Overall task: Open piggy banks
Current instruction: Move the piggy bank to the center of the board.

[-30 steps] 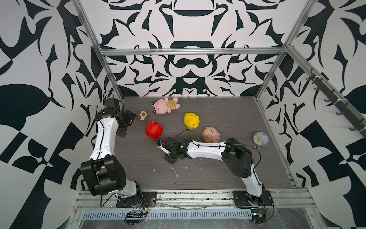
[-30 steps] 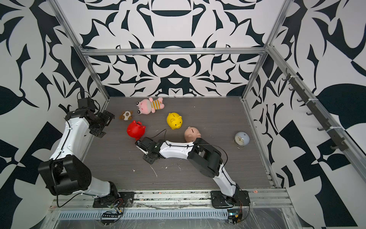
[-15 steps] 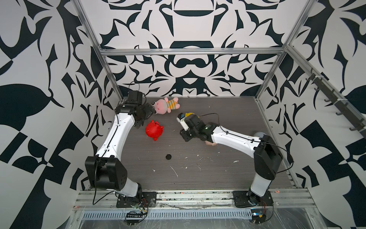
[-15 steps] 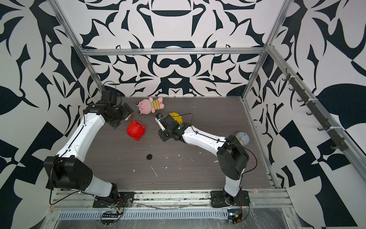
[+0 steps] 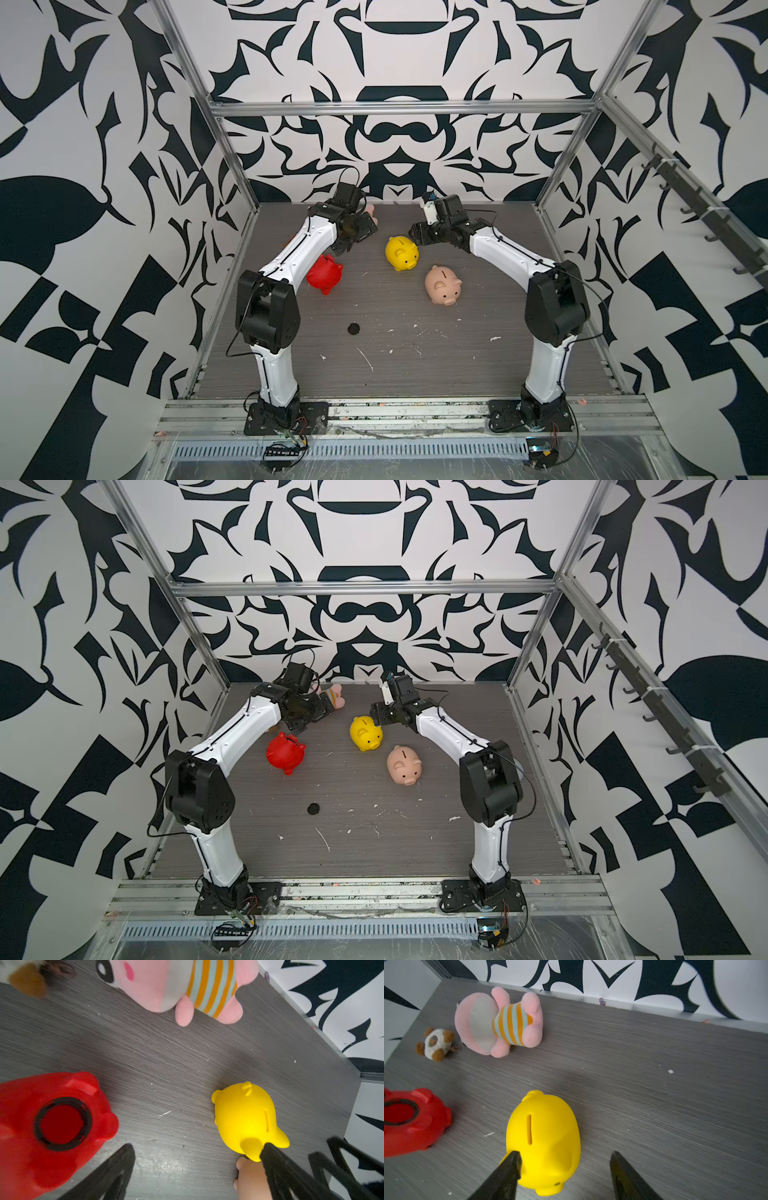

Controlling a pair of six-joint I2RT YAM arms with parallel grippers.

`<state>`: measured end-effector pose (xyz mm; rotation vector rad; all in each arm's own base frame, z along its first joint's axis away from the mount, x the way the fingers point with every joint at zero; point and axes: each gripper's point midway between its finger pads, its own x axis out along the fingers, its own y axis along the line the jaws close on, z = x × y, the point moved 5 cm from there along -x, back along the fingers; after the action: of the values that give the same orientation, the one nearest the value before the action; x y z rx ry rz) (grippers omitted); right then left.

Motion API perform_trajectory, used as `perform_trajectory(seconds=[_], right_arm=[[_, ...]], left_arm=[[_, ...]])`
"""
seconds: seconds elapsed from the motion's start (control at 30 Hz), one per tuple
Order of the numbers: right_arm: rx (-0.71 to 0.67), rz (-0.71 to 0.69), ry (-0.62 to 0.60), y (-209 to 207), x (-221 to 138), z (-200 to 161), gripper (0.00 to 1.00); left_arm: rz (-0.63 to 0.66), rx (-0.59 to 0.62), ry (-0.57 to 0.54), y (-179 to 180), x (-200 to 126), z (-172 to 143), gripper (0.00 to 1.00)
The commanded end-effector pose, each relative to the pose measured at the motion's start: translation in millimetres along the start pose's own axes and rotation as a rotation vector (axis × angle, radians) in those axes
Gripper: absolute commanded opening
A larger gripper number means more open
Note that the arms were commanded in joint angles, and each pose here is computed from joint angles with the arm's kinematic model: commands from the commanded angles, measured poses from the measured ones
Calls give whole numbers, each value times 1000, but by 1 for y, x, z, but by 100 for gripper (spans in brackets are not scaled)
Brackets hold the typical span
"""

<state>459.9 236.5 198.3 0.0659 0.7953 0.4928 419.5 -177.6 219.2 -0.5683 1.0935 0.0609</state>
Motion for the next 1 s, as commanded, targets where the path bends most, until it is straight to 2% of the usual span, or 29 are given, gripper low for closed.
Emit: perform_trajectory(seconds=[0.0, 0.13, 0.33, 0.57, 0.73, 0.8, 0.97], right_arm=[[20, 132, -19, 10, 9, 19, 76], [40, 168, 20, 9, 27, 7, 74], [88, 225, 61, 15, 32, -14, 73], [108, 305, 100, 44, 23, -43, 62], [184, 341, 102, 60, 7, -56, 61], [217, 318, 54, 57, -5, -55, 61], [204, 152, -32, 39, -33, -47, 61]], left_arm=[[-77, 17, 17, -13, -1, 1, 99], [-95, 56, 19, -12, -2, -3, 100], [-135, 119, 30, -13, -5, -9, 100], [-109, 127, 59, -6, 1, -15, 99], [-87, 93, 78, -1, 7, -24, 99], [-62, 91, 74, -3, 8, -35, 100], [24, 51, -11, -10, 7, -77, 99]])
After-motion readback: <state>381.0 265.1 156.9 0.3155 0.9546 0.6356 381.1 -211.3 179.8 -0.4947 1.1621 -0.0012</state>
